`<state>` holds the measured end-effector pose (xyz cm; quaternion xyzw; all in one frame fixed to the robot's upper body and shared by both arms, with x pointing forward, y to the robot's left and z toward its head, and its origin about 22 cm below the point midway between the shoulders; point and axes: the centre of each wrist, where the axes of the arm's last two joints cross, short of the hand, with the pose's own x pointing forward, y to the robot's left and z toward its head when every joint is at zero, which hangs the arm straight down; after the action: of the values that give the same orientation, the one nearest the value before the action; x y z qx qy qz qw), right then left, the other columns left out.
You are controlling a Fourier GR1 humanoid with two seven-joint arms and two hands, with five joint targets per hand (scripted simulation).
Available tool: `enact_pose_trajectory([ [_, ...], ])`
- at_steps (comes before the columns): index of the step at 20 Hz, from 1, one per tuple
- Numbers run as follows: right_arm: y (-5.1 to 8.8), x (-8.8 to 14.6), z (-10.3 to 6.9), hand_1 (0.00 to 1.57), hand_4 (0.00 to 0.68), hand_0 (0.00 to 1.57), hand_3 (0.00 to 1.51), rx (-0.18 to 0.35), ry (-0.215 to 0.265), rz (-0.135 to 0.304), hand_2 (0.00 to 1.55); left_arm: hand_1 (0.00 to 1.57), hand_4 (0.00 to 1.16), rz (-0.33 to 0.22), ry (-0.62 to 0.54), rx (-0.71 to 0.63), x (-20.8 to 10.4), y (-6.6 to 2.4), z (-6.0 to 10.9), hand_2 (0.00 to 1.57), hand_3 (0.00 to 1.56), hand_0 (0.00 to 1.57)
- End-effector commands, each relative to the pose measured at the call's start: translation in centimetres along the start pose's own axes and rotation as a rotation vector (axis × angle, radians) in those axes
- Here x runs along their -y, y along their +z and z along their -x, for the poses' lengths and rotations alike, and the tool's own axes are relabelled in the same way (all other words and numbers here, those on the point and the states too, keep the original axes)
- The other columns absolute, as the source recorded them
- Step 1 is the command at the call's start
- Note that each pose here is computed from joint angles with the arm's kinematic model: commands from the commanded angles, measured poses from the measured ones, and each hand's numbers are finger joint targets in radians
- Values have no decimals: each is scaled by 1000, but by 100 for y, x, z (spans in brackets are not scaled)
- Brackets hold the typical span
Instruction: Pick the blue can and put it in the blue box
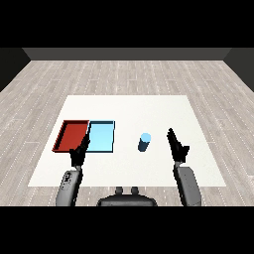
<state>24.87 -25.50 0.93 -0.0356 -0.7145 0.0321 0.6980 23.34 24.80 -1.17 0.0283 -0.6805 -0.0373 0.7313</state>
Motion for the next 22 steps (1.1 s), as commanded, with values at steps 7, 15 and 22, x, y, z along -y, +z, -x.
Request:
enact_pose_trajectory([
  [7,-84,-618,-176,0,0,0,0,210,-140,-118,0,0,0,-53,89,367,51,-126,-400,0,0,0],
  [15,110,-503,173,0,0,0,0,241,-171,-156,0,0,0,-67,80,425,158,7,-16,0,0,0],
  [22,-56,-590,166,0,0,0,0,247,-171,-150,0,0,0,-58,79,413,25,50,-149,0,0,0],
])
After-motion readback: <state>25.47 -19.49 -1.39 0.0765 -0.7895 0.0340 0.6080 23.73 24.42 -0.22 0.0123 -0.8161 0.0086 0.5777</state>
